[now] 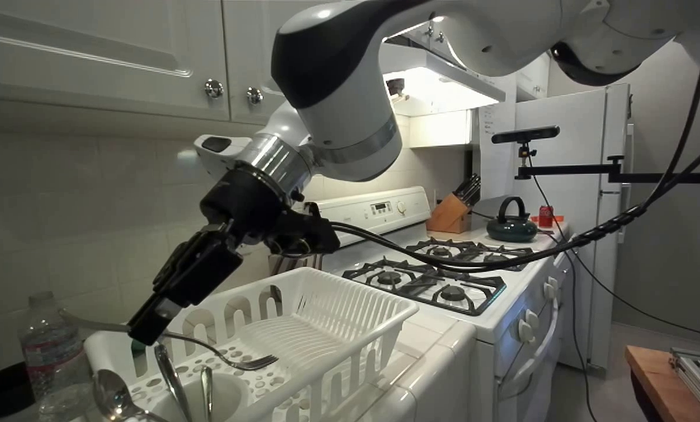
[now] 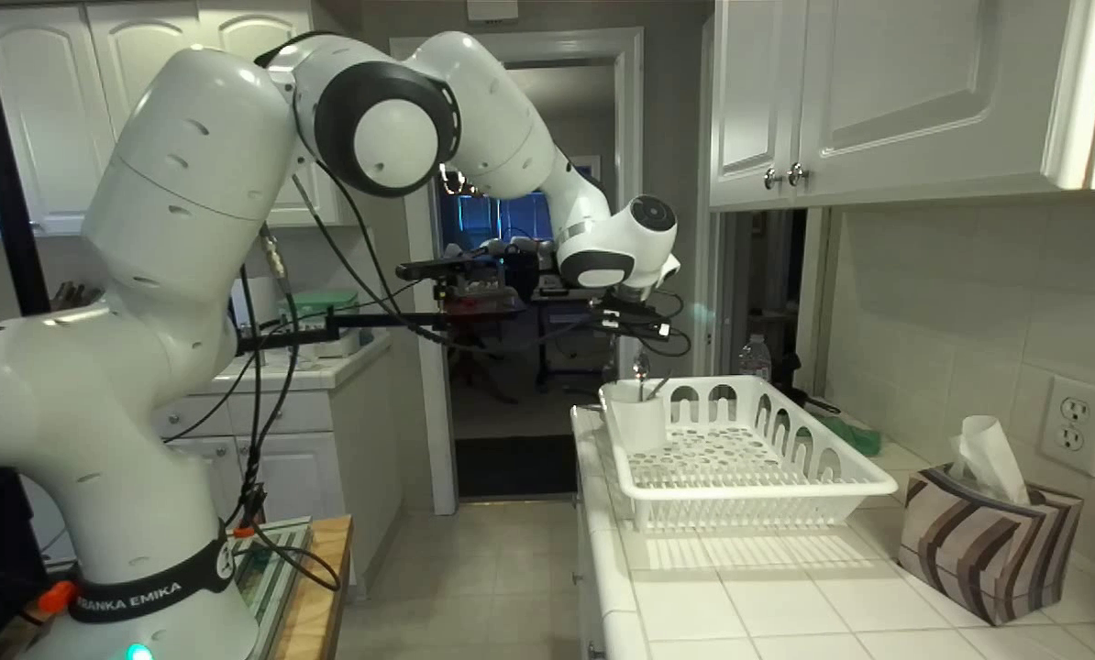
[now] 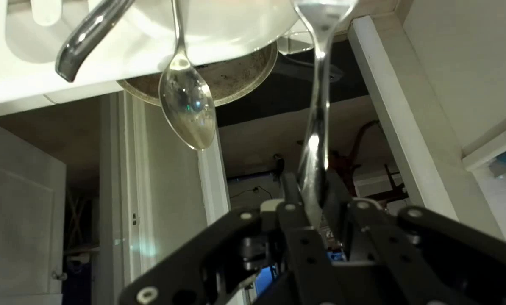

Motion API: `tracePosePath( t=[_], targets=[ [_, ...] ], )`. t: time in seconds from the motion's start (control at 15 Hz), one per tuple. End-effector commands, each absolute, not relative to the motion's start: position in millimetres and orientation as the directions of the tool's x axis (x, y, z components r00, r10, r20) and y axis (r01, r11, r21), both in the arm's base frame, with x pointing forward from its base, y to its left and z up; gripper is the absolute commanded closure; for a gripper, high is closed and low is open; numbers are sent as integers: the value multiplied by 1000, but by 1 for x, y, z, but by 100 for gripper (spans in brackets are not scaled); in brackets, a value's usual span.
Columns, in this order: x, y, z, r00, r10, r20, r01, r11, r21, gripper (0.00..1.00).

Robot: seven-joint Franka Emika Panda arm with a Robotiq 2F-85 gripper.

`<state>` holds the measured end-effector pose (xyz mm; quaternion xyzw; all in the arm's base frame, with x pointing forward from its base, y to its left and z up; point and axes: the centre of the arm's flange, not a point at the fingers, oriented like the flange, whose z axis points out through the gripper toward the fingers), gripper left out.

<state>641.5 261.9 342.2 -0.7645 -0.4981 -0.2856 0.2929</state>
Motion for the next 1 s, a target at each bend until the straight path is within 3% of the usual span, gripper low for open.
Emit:
tracePosePath(
  t=[0.0, 0.93],
  targets=[
    [652, 258, 338, 299, 547, 782, 949, -260, -180, 95],
    [664, 265, 309, 200, 404, 893, 971, -202, -126, 95]
  ],
)
